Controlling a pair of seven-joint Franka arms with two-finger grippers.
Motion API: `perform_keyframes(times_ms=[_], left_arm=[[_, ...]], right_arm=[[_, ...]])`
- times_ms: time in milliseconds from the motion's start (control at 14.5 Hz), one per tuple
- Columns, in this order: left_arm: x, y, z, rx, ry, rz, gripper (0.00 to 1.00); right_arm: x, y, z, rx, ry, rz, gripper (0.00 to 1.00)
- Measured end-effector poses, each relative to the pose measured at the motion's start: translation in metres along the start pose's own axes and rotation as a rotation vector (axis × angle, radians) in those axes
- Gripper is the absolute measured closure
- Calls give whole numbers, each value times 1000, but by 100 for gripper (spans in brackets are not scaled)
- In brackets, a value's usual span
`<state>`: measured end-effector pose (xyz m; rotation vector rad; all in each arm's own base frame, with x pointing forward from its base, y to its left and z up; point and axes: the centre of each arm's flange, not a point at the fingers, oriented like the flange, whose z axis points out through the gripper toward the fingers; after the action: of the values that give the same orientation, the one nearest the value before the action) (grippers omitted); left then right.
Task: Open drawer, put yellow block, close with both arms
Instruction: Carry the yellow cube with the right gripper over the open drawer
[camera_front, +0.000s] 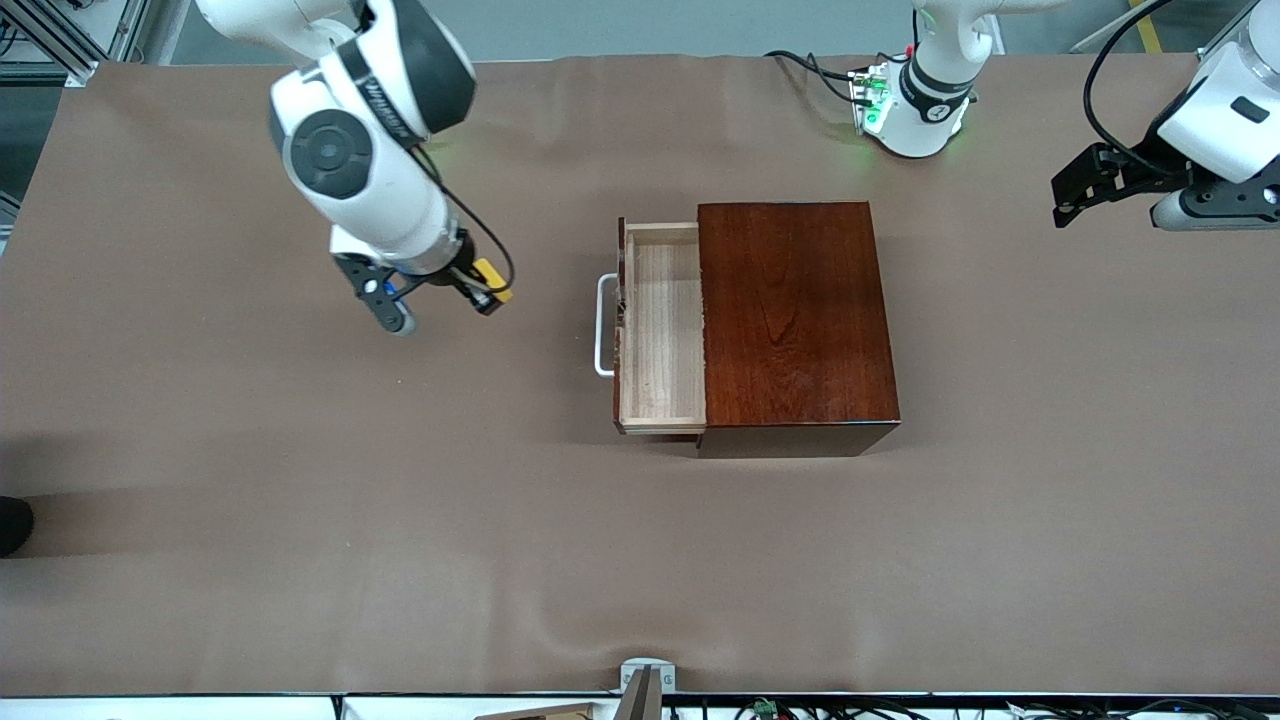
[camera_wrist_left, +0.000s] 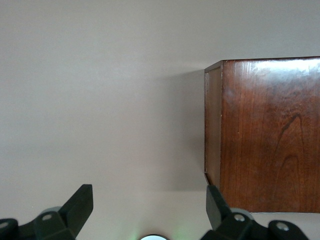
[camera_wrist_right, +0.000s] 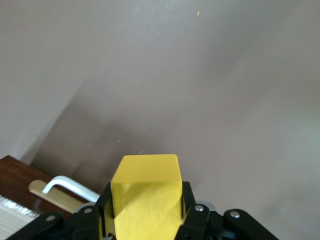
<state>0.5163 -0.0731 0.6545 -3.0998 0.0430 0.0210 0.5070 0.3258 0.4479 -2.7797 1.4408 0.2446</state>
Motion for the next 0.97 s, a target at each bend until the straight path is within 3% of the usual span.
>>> perform_keyframes(times_ms=[346,622,968], left_arm=[[0,0,3,1,-6,0,0],[0,0,6,1,-12,0,0],[0,0,7,2,-16,-1,0]], right_arm=[[-36,-22,20,21,2,119,44],[-57,-30,14,47,-53,219,44],[-83,-39,24,86,-74,330,44]])
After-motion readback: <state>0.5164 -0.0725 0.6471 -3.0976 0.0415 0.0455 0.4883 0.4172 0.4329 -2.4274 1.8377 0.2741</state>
